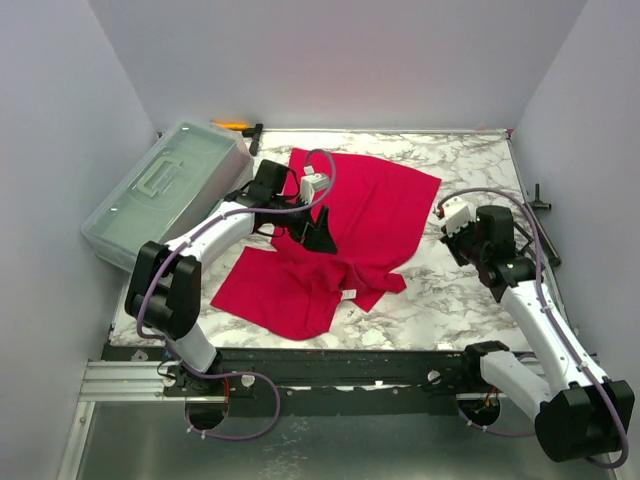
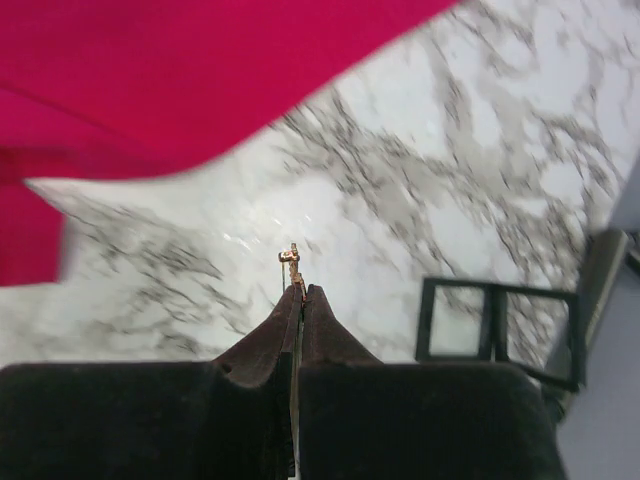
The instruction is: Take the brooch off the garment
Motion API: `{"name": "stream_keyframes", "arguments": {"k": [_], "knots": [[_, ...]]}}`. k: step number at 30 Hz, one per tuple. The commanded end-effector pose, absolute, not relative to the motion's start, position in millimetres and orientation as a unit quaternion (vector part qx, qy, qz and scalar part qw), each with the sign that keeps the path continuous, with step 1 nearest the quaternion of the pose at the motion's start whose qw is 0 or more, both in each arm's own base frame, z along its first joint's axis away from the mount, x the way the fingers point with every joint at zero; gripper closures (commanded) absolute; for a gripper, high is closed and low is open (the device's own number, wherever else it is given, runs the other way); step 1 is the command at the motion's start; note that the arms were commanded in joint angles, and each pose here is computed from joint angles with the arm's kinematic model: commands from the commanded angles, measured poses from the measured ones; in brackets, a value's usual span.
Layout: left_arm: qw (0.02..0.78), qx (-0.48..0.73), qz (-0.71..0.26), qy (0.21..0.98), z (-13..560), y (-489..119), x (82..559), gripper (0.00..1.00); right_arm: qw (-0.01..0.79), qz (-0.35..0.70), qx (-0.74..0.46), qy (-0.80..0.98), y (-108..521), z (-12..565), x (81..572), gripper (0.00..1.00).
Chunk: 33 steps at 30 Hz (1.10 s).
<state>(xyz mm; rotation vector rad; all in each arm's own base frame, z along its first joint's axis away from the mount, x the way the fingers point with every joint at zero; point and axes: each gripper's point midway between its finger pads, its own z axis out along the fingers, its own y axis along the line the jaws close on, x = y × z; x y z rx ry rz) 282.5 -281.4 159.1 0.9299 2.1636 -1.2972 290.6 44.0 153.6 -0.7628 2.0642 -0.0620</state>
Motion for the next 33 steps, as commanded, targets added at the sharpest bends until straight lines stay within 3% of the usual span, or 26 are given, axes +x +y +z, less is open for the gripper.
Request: {"name": "stream_keyframes", "arguments": {"k": [1, 12, 33], "knots": [[0.225, 0.345, -0.417, 0.81, 153, -266, 284, 0.01, 0.421, -0.165, -0.293, 0.843, -16, 146, 293, 0.99], [0.202, 0.354, -0.335, 0.85, 139, -245, 297, 0.01, 0.392, -0.257, -0.281, 0.838, -105, 125, 315, 1.0], [0.186, 0.338, -0.324, 0.864, 135, -247, 309, 0.01, 0.39, -0.298, -0.315, 0.812, -129, 87, 344, 0.99]]}}
